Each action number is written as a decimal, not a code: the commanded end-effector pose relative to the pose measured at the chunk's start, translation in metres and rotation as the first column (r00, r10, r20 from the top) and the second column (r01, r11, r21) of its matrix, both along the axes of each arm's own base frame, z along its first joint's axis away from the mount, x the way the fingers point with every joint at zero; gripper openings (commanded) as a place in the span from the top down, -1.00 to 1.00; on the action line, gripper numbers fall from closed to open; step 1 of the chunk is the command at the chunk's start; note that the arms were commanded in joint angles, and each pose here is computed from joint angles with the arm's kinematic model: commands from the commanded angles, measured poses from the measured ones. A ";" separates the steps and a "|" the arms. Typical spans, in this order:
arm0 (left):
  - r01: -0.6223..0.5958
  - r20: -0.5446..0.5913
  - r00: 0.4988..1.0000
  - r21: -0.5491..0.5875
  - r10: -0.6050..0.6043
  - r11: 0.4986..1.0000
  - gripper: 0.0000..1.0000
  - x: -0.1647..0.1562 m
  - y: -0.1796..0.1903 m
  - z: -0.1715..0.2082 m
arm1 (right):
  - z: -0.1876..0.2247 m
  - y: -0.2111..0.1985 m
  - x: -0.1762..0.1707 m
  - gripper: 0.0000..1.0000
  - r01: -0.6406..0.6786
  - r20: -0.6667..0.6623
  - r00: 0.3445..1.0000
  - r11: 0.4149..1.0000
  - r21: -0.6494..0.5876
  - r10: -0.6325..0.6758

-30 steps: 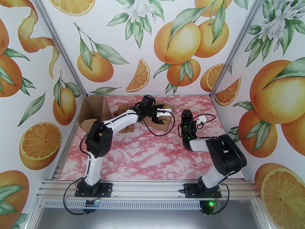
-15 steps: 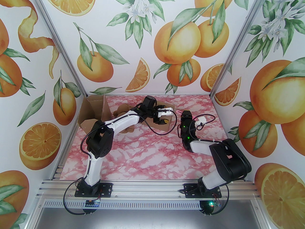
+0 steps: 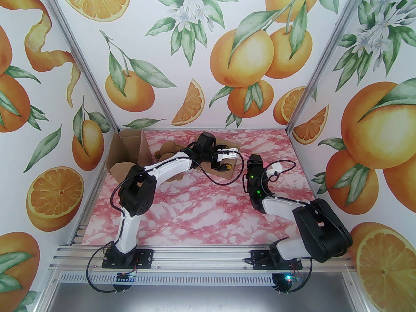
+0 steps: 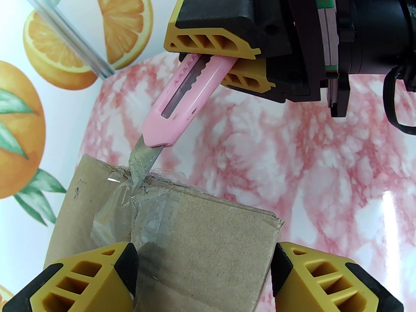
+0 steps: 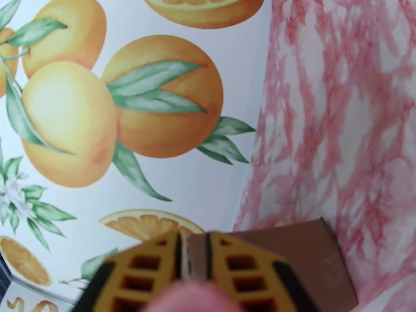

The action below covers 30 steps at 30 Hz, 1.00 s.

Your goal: Unpack the express box

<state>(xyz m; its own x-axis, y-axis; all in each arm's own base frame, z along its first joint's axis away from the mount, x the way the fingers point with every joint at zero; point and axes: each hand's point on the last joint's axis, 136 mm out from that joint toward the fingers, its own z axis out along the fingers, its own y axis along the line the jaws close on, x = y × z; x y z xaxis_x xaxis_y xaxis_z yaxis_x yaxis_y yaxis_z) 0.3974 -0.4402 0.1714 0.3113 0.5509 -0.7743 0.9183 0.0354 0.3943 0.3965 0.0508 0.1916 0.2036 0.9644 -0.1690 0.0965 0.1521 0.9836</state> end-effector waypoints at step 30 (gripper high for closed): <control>0.044 0.095 0.995 -0.061 -0.038 0.997 -0.39 0.005 0.022 0.030 | 0.037 0.009 0.047 1.00 -0.118 0.073 0.990 0.990 -0.078 0.124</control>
<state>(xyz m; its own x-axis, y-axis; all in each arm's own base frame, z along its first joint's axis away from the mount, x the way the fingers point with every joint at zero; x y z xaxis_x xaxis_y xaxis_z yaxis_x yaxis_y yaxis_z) 0.4136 -0.4187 0.1826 0.3693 0.5147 -0.7737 0.8876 0.0511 0.4577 0.4349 0.0544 0.2141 0.1146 0.9682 -0.2223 0.0524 0.2176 0.9746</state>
